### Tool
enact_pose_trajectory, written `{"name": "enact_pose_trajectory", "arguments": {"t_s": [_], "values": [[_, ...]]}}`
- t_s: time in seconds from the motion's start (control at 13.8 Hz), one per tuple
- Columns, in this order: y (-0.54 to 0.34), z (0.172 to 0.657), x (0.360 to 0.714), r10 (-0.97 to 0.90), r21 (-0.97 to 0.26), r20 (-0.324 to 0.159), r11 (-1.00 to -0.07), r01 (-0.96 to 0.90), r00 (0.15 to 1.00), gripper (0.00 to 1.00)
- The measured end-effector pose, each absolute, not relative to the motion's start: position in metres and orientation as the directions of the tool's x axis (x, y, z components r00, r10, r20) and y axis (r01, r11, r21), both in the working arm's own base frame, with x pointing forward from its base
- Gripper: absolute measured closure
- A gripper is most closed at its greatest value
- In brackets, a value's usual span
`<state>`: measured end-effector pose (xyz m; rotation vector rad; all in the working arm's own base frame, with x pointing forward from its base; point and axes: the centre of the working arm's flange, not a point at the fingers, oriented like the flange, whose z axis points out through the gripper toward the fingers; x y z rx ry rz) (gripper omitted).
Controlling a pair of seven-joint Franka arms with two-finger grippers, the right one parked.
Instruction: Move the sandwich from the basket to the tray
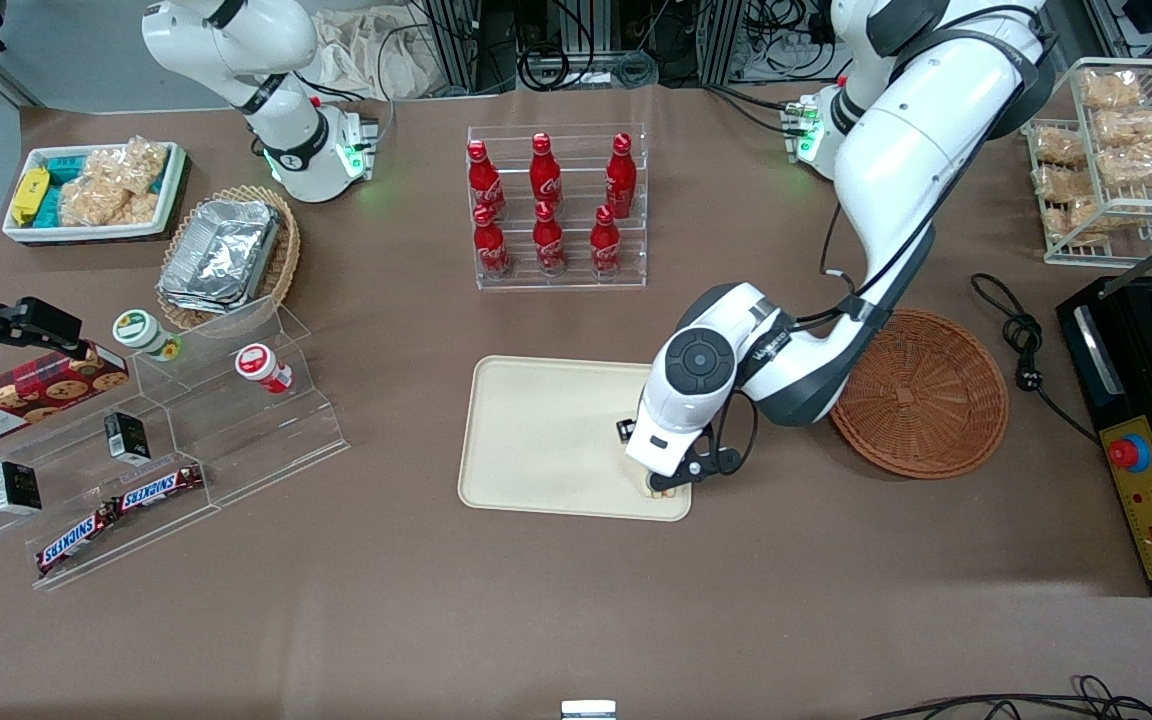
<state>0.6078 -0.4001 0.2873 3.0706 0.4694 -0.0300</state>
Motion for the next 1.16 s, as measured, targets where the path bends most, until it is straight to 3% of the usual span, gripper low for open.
{"name": "enact_pose_trajectory", "arguments": {"t_s": [0.07, 0.44, 0.87, 1.16], "values": [[-0.394, 0.304, 0.612, 0.307, 0.022, -0.012, -0.951, 0.307, 0.952, 0.00], [-0.321, 0.422, 0.625, 0.412, -0.046, 0.034, -0.909, 0.414, 0.910, 0.00], [-0.224, 0.498, 0.611, 0.362, -0.051, -0.013, -0.931, 0.361, 0.932, 0.00], [-0.148, 0.529, 0.593, 0.221, -0.061, -0.083, -0.974, 0.216, 0.972, 0.00]]}}
